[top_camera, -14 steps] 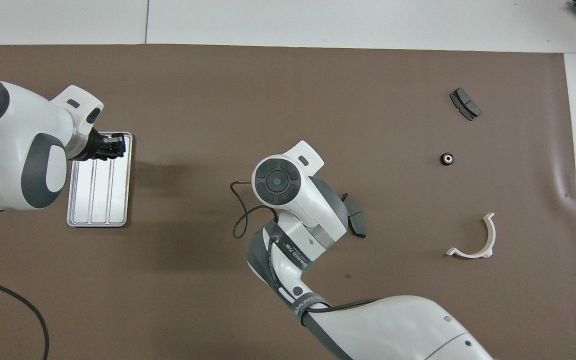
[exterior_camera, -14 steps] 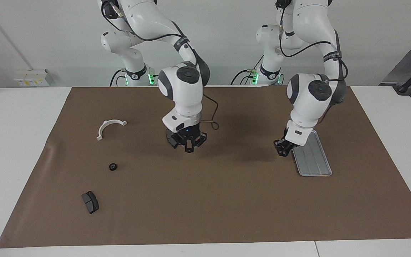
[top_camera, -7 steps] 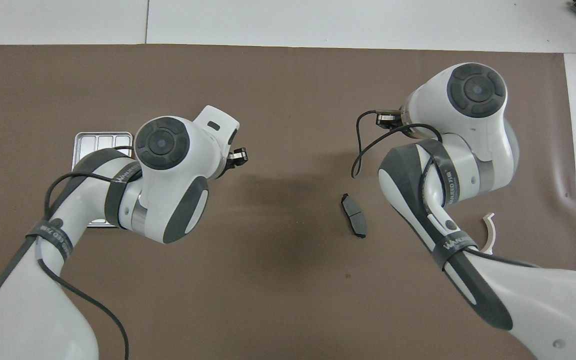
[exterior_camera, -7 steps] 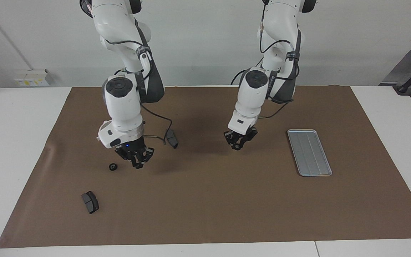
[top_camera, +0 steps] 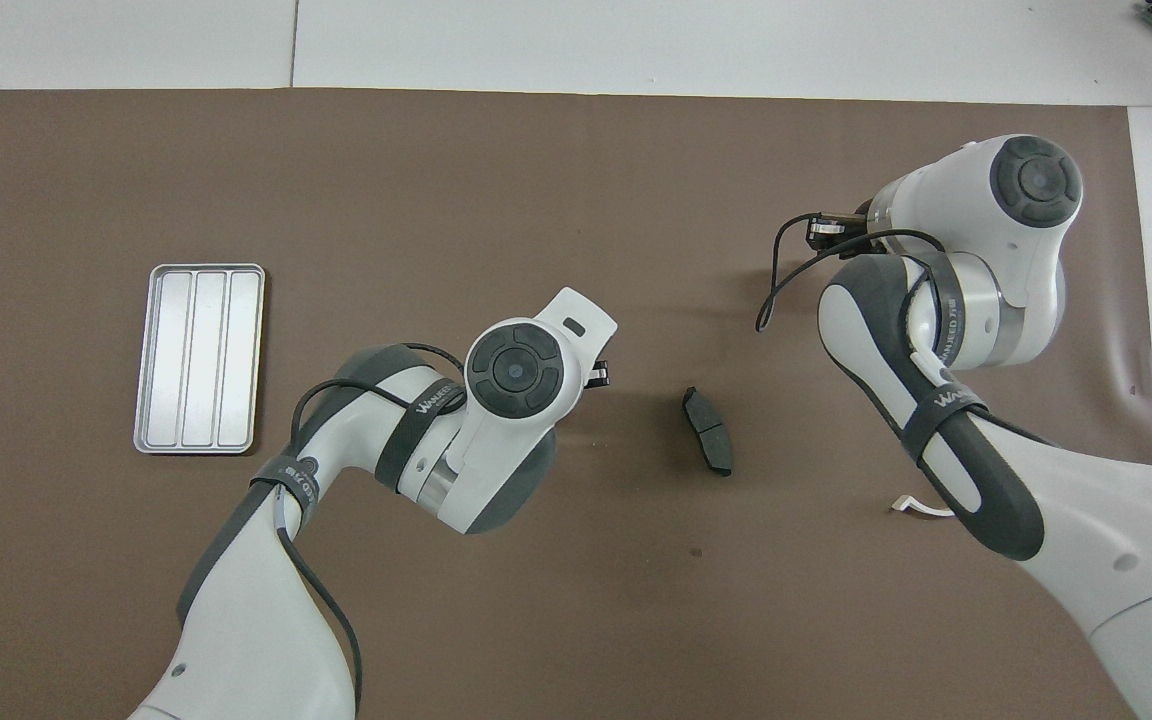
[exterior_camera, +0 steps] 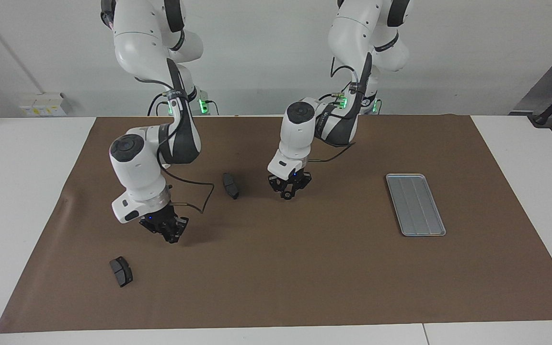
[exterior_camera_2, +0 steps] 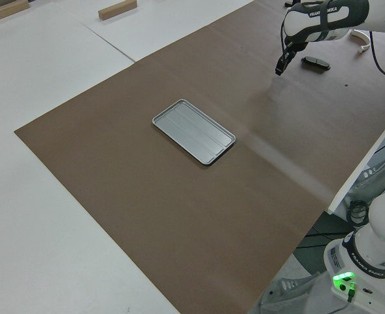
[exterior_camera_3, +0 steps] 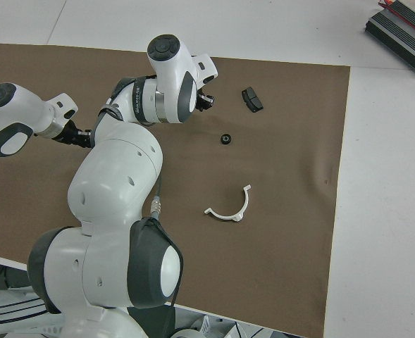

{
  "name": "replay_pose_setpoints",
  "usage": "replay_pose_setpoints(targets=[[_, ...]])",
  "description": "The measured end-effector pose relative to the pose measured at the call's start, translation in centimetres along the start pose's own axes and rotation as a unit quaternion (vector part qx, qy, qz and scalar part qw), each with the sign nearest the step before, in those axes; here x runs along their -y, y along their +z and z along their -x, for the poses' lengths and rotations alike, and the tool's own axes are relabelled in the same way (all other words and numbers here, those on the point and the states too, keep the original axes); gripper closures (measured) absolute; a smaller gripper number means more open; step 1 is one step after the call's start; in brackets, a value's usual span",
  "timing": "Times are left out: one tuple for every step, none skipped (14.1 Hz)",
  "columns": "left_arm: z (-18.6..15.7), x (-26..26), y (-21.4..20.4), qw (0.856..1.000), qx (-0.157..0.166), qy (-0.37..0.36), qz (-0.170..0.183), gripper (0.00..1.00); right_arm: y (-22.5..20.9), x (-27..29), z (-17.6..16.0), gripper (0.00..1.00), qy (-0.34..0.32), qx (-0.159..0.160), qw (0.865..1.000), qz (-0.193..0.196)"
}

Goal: Place bearing gear from tray to pile

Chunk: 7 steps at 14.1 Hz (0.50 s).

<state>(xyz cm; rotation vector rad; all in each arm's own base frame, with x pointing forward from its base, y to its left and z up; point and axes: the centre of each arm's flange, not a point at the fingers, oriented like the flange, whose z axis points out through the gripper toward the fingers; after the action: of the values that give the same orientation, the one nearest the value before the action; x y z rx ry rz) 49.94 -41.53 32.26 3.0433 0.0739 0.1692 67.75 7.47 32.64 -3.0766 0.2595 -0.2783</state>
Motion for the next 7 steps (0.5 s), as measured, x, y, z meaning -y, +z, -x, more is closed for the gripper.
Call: replay_pose_setpoints(targets=[[-0.2,-0.2,-0.3,1.000,-0.010,0.001,0.009,0.46,1.1,-0.1,0.4,0.76,0.000,-0.005,1.000,0.000],[-0.6,-0.2,-0.5,1.000,-0.018,-0.001,0.014,0.34,2.1,-0.3,0.7,0.76,0.000,-0.007,1.000,0.000],[-1.1,0.0,-0.9,1.000,-0.023,-0.004,0.017,0.24,2.6,-0.3,0.9,0.76,0.000,-0.007,1.000,0.001],[-2.0,0.5,-1.4,0.999,-0.030,-0.011,0.019,0.11,2.9,-0.4,1.0,0.76,0.000,-0.008,1.000,0.001],[-3.4,1.4,-2.1,0.999,-0.038,-0.022,0.022,0.01,3.0,-0.4,1.1,0.76,0.001,-0.008,1.000,0.001],[-5.4,3.1,-3.6,0.998,-0.050,-0.038,0.027,0.00,3.0,-0.4,1.1,0.73,0.001,-0.008,1.000,0.001],[-7.9,5.8,-5.9,0.996,-0.061,-0.056,0.030,0.00,3.0,-0.3,1.1,0.72,0.000,-0.008,1.000,0.001]])
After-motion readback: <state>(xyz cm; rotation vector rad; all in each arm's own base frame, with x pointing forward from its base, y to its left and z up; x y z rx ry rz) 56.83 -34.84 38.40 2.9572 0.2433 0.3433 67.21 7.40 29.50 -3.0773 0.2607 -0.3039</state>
